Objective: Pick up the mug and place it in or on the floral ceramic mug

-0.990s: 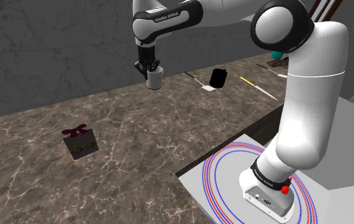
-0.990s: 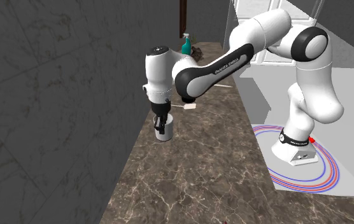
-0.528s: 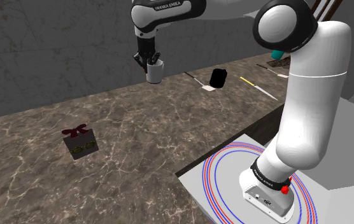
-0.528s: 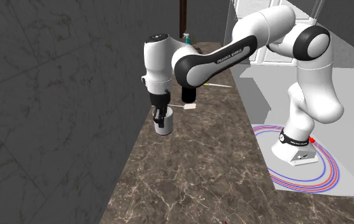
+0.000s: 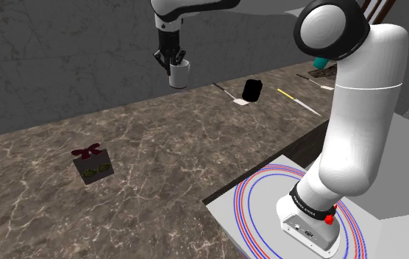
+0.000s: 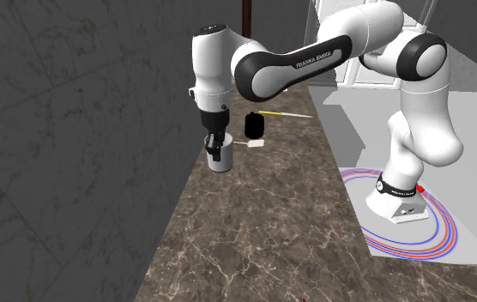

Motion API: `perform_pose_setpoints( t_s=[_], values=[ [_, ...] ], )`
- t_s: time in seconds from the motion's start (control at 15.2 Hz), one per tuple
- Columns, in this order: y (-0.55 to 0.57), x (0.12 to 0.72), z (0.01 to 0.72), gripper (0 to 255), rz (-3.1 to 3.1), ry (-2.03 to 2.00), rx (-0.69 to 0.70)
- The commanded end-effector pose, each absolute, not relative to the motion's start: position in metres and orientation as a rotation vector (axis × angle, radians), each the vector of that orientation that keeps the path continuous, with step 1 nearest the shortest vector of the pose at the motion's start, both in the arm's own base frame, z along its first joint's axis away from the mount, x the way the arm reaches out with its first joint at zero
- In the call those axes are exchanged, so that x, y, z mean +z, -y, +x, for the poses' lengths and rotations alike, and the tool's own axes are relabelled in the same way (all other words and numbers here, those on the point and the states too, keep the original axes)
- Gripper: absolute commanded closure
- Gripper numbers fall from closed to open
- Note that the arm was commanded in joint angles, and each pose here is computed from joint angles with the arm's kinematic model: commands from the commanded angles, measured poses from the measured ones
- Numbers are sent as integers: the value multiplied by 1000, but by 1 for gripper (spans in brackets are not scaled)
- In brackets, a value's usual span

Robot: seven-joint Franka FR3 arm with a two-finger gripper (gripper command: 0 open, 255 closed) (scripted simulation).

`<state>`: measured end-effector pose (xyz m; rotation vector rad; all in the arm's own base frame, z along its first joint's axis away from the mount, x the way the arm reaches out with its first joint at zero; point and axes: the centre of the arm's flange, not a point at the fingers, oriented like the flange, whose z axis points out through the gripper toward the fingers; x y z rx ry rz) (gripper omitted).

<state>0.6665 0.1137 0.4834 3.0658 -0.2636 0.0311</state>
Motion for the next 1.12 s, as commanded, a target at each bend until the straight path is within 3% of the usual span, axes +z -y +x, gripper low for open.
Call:
perform_pose_setpoints(
  t_s=[0.0, 0.33, 1.06],
  values=[
    [-113, 495, 667, 255, 3066, 264, 31],
    [-113, 518, 667, 255, 3066, 264, 31],
    [26, 525, 627, 255, 3066, 264, 31]
  ],
)
